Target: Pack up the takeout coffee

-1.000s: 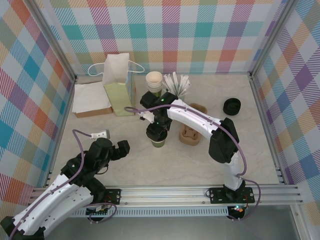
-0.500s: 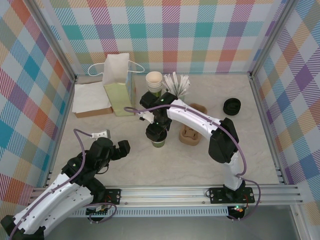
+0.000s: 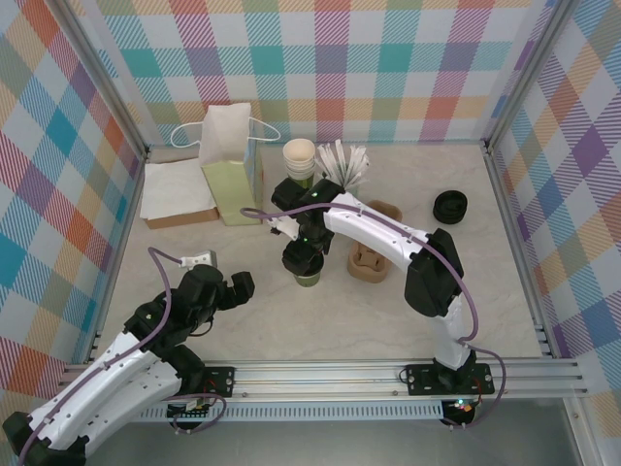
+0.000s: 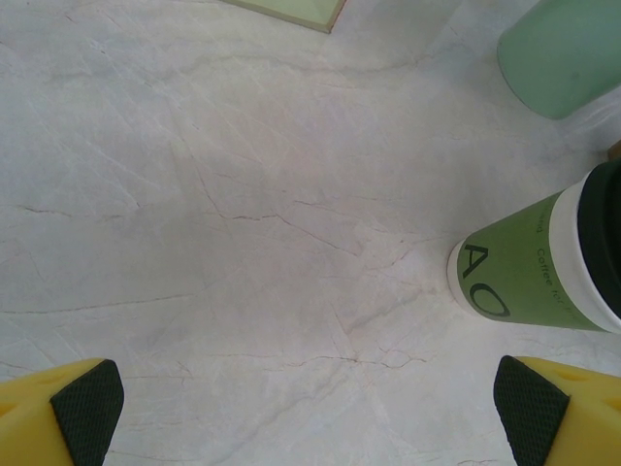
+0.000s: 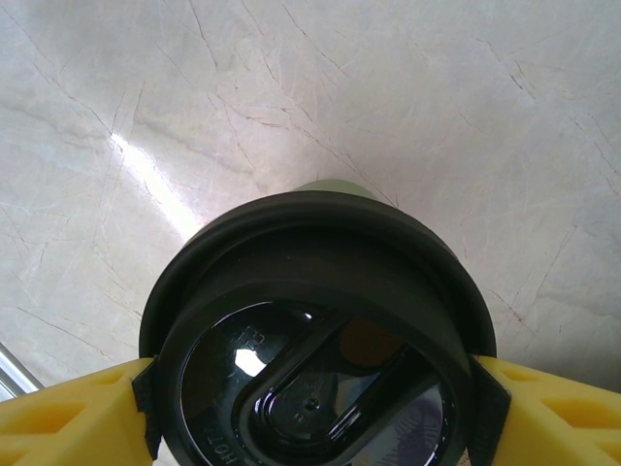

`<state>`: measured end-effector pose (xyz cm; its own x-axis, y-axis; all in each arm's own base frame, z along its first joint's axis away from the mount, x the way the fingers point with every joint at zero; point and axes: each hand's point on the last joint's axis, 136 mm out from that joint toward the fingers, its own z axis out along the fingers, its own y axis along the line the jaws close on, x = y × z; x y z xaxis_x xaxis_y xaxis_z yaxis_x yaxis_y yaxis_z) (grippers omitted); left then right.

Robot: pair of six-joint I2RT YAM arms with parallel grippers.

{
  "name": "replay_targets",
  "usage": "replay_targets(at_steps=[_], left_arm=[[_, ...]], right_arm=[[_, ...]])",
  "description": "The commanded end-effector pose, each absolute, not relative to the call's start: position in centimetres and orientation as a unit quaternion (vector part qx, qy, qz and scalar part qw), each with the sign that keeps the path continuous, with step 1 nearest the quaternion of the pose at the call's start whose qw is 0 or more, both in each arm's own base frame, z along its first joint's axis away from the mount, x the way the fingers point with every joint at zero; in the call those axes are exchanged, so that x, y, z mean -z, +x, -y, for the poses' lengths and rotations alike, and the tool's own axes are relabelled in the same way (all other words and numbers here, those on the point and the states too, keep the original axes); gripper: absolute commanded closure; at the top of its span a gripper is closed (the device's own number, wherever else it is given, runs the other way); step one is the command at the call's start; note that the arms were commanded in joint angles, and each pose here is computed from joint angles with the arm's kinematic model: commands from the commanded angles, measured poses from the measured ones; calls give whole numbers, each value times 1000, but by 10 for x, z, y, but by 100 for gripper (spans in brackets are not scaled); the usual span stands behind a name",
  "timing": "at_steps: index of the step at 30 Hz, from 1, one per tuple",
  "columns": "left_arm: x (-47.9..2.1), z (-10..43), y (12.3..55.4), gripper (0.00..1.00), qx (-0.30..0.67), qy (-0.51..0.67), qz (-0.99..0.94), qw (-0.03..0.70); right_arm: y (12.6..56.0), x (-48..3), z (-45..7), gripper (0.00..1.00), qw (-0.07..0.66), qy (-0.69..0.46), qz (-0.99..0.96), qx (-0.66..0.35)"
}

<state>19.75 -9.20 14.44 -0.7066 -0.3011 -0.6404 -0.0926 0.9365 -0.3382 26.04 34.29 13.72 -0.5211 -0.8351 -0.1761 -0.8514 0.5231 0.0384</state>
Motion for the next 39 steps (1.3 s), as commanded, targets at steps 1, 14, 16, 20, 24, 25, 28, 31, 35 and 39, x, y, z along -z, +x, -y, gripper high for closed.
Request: replay_targets(at_steps=[1, 14, 16, 20, 24, 25, 28, 31, 35, 39], left_arm=[[-161, 95, 205, 0, 152, -108, -903, 388], [-162, 98, 208, 0, 152, -103, -904, 386], [-162, 99, 208, 0, 152, -103, -904, 385], [-162, 100, 209, 0, 153, -102, -905, 383], [-162, 101, 209, 0, 154, -101, -906, 381], [-163, 102, 209, 0, 155, -101, -906, 381], [-163, 102, 209, 0, 158, -102, -905, 381], [-164, 103, 209, 0, 159, -102, -905, 381], [-165, 103, 209, 0, 161, -103, -904, 381], [-166, 104, 209, 0, 164, -104, -904, 380]], right_arm=[[255, -135, -346, 22, 55, -489, -868, -64], [258, -136, -347, 17, 60, -488, -869, -63], [258, -136, -347, 15, 61, -488, -869, -61], [259, -138, -347, 10, 65, -486, -869, -62], [259, -142, -347, 4, 70, -485, -869, -62], [260, -143, -347, 1, 71, -484, -870, -62], [260, -145, -346, 0, 74, -484, -870, -59], [259, -147, -346, 0, 73, -483, -870, -61], [258, -149, -346, 0, 74, -483, -870, -67], [257, -155, -347, 0, 79, -482, -870, -71]])
